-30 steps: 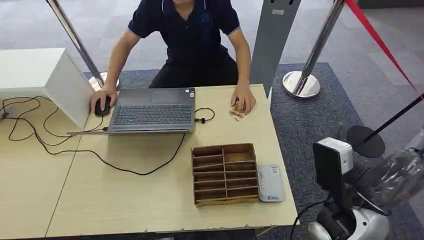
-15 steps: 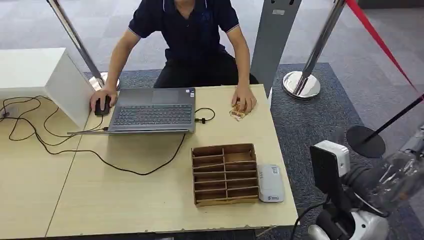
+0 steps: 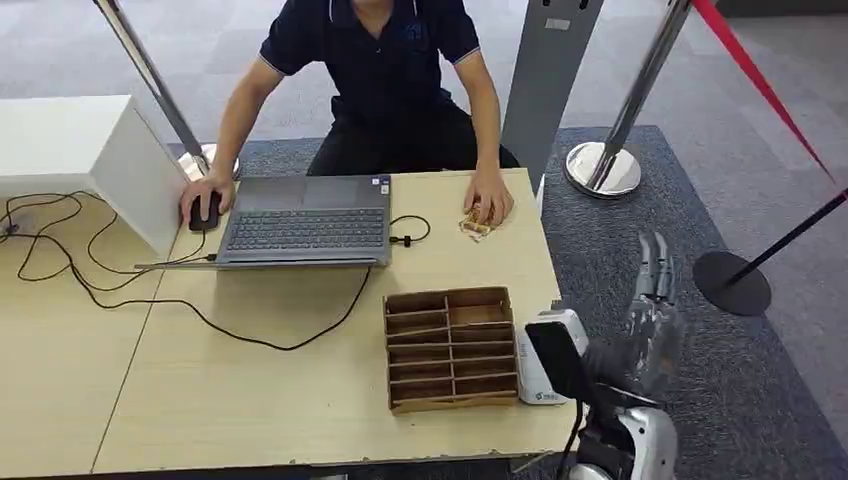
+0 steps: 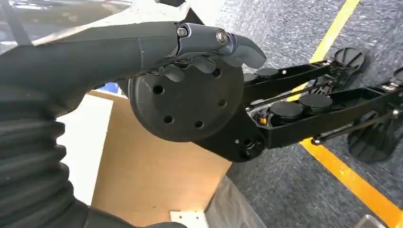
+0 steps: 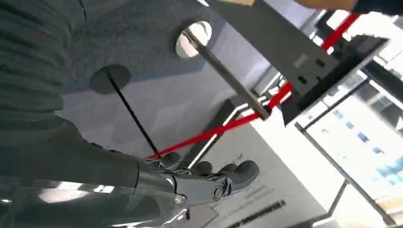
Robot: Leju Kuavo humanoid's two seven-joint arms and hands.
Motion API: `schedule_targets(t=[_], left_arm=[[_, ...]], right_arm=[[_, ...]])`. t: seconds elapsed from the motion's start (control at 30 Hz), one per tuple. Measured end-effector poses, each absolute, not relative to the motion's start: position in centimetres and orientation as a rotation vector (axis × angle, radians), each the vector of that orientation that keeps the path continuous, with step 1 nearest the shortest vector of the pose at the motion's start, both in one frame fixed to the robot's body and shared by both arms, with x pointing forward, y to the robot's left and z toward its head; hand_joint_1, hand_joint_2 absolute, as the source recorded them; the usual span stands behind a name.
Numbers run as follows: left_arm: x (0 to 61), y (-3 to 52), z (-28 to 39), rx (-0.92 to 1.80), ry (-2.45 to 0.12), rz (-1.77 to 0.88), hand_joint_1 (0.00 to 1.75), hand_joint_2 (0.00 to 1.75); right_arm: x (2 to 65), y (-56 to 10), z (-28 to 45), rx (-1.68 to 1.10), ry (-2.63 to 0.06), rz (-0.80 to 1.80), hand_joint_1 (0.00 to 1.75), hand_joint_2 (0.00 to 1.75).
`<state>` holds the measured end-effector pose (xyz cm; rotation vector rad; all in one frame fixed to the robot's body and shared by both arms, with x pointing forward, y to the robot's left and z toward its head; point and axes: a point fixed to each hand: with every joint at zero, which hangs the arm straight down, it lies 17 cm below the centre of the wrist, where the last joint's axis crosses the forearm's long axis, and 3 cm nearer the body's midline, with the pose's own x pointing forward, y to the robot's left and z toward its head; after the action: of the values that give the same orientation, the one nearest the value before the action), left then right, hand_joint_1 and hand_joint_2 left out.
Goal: Pass the card to the sensor for recognition and then transmit it.
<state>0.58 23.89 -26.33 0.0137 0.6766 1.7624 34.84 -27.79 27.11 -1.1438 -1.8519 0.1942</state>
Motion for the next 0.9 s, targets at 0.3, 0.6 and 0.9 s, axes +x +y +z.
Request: schedule_targets(t=[0.3, 0.6, 0.9], left_arm=[[0.6, 23.9, -26.3, 0.01, 0.679, 1.764, 0.0, 1.75], [0.6, 23.9, -26.3, 0.009, 0.678, 1.764, 0.0, 1.75], [0.6, 23.9, -26.3, 0.011, 0.677, 1.764, 0.0, 1.75]], right_arm=[[36.0, -25.4, 23.5, -1.054, -1.811, 0.314, 0.0, 1.75], [36.1, -24.4, 22.1, -1.054, -1.806, 0.392, 0.0, 1.75], [36.1, -24.0, 21.9, -1.071, -1.816, 0.426, 0.0, 1.75]])
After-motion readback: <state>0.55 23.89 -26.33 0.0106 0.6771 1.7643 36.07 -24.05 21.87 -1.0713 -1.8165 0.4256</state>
